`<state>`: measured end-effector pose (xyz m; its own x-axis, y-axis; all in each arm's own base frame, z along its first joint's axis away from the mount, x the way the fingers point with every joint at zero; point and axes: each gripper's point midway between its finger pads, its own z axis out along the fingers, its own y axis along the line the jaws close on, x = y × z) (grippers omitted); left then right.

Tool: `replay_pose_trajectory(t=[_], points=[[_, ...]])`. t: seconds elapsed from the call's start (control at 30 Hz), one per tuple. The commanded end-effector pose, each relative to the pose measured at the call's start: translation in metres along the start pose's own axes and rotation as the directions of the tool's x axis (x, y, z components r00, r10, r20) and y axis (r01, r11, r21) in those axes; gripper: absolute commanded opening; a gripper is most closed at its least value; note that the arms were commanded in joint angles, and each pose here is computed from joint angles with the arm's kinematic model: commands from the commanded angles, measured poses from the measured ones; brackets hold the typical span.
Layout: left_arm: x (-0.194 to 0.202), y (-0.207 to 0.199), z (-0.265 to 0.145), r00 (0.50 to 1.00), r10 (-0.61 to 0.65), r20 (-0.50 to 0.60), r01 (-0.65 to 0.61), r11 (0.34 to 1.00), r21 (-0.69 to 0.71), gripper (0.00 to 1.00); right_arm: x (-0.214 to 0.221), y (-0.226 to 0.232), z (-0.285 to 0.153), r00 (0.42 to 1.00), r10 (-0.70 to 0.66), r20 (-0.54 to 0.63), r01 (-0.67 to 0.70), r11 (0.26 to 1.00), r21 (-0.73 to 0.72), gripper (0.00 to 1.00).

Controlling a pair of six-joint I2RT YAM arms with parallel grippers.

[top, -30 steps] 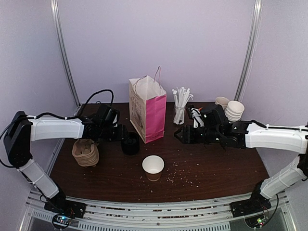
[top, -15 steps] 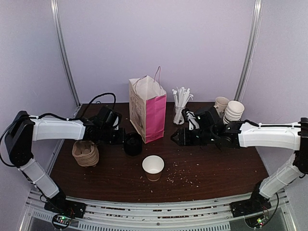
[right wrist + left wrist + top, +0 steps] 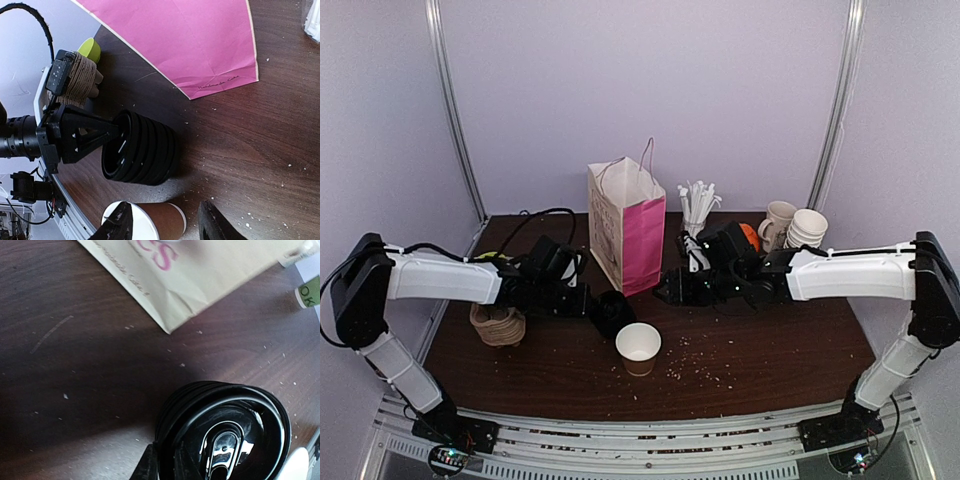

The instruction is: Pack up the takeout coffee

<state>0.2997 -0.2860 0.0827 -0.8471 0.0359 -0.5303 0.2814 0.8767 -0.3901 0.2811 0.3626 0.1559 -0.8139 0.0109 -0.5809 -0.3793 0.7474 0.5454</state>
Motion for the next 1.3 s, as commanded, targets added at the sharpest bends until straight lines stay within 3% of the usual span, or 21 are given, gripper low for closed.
replay_pose_trajectory(t=[0.0, 0.37, 0.67, 0.93, 1.27], points=[[-0.003, -0.026, -0.011, 0.999, 0.018, 0.034, -0.021, 0.996, 0.086, 0.13, 0.0, 0.018, 0.008, 0.999, 0.015, -0.03, -0.016, 0.999, -0.036, 0.48], [-0.018, -0.03, -0.036, 0.994, 0.059, 0.094, -0.064, 0.997, 0.052, 0.27, 0.014, 0.029, 0.024, 0.996, 0.032, -0.085, -0.038, 0.997, -0.073, 0.5], [-0.021, -0.049, -0.06, 0.972, 0.198, 0.128, -0.202, 0.979, 0.017, 0.57, 0.016, 0.027, 0.034, 0.994, 0.054, -0.097, -0.06, 0.996, -0.06, 0.48], [-0.008, -0.087, -0.052, 0.921, 0.385, 0.064, -0.385, 0.923, -0.022, 0.58, 0.004, -0.005, 0.017, 0.993, 0.118, 0.011, -0.118, 0.993, 0.024, 0.45], [-0.014, -0.106, -0.019, 0.9, 0.436, -0.008, -0.436, 0.9, -0.022, 0.57, 0.02, -0.026, 0.008, 0.988, 0.156, 0.01, -0.156, 0.987, 0.042, 0.45]])
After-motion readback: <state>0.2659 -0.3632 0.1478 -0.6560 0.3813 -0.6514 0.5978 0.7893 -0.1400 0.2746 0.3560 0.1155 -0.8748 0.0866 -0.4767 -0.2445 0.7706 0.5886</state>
